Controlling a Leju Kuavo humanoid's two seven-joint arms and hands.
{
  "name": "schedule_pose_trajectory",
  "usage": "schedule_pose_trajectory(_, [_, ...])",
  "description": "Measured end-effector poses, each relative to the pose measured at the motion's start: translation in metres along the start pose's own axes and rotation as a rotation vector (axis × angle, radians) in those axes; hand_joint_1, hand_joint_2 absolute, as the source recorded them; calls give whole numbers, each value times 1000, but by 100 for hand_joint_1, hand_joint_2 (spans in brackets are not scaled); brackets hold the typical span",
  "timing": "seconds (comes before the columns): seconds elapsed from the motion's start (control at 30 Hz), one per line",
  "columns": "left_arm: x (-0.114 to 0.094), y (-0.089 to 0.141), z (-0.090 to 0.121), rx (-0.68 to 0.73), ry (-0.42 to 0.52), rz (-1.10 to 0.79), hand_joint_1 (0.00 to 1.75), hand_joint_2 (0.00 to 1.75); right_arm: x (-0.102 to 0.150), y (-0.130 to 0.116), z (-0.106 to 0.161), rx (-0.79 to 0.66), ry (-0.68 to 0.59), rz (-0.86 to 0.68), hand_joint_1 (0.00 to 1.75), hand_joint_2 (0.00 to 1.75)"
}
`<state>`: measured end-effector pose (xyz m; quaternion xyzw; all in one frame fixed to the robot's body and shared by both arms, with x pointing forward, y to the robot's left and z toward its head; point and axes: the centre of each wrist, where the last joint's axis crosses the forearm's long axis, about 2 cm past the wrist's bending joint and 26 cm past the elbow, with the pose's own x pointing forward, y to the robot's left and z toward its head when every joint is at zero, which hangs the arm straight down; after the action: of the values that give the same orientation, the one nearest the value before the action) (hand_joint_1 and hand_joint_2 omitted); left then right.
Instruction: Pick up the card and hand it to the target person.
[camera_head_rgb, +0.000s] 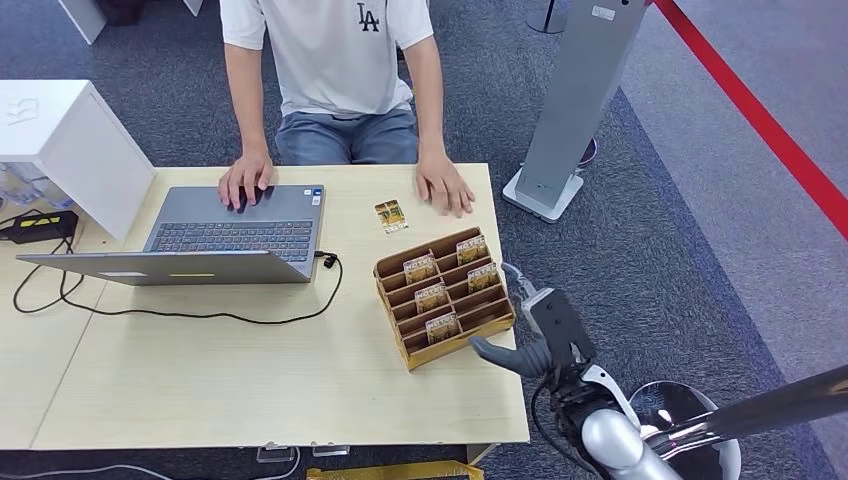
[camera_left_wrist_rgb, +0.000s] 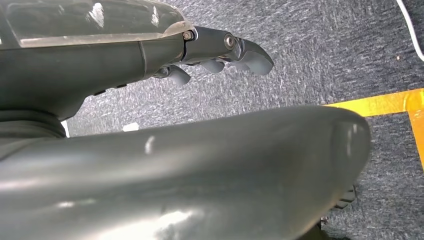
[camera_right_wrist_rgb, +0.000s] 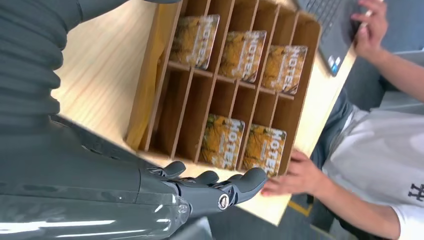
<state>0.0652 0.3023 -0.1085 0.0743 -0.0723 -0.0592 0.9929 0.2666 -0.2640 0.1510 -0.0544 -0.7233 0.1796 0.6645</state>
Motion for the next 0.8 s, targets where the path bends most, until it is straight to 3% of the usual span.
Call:
schedule_pose_trajectory(0.23, [0, 0, 0, -6, -26, -7, 0, 0, 26, 6, -10, -64, -58, 463, 0, 175])
schedule_pose_trajectory(0.4, [0, 0, 0, -6, -30, -9, 0, 0, 33, 9, -12, -66, -76, 528, 0, 175])
schedule_pose_trajectory(0.53, [1, 0, 0, -13, -23, -30, 0, 0, 50, 30, -19, -43, -117, 741, 0, 175])
schedule_pose_trajectory(0.8, [1, 0, 0, -12, -14, -45, 0, 0, 43, 53, -19, -27, -83, 873, 0, 175])
